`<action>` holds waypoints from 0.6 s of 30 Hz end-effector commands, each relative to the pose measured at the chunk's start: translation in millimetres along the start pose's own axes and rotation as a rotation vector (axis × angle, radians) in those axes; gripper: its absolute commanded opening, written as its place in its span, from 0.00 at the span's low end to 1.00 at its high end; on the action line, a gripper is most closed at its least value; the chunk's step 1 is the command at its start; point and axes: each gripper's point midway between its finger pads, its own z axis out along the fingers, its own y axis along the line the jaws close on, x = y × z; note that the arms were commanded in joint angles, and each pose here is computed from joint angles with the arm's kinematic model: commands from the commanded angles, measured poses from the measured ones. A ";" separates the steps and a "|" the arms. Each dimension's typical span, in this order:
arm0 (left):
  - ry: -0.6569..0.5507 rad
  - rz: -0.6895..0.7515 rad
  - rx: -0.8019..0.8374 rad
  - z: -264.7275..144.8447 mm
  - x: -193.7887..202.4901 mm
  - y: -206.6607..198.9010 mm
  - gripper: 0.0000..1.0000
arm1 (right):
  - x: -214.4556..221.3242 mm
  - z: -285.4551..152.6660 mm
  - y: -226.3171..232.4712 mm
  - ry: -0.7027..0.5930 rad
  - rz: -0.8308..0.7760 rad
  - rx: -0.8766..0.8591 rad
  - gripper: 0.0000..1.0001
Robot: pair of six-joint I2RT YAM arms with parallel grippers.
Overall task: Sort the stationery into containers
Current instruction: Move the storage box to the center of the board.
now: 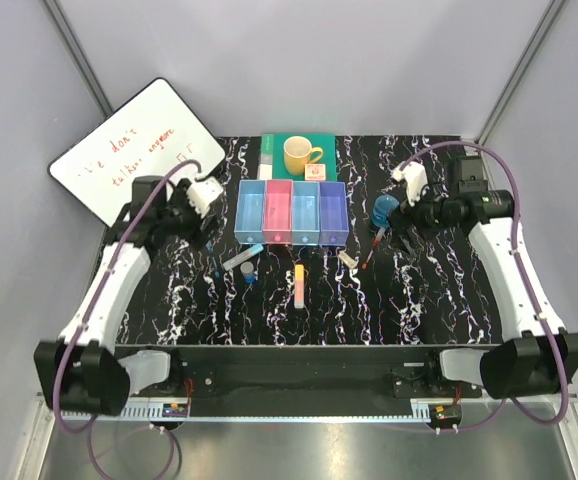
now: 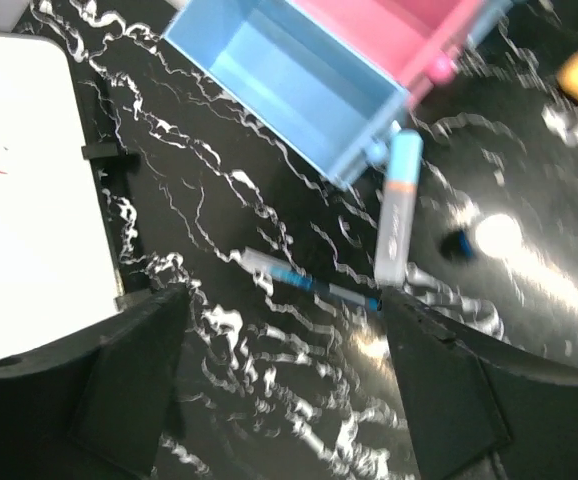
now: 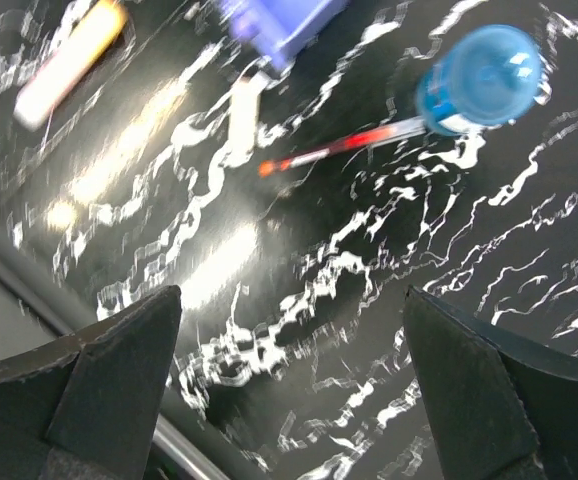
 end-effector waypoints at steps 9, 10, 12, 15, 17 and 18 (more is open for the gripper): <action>0.081 -0.313 -0.254 74.5 -39.9 55.9 0.81 | -88.0 59.1 -79.8 -0.192 0.406 0.160 0.98; 0.097 -0.330 -0.261 83.7 -38.4 58.6 0.81 | -92.5 65.9 -82.4 -0.190 0.421 0.166 0.97; 0.104 -0.341 -0.260 94.1 -41.4 57.9 0.81 | -101.4 83.3 -95.7 -0.187 0.441 0.186 0.97; 0.133 -0.371 -0.283 113.4 -40.2 63.1 0.81 | -108.7 109.4 -104.7 -0.166 0.469 0.192 0.96; 0.162 -0.398 -0.323 122.9 -35.0 71.7 0.81 | -108.2 130.8 -102.5 -0.139 0.481 0.169 0.94; 0.168 -0.407 -0.331 125.8 -33.7 74.2 0.81 | -114.4 134.0 -103.5 -0.147 0.475 0.169 0.89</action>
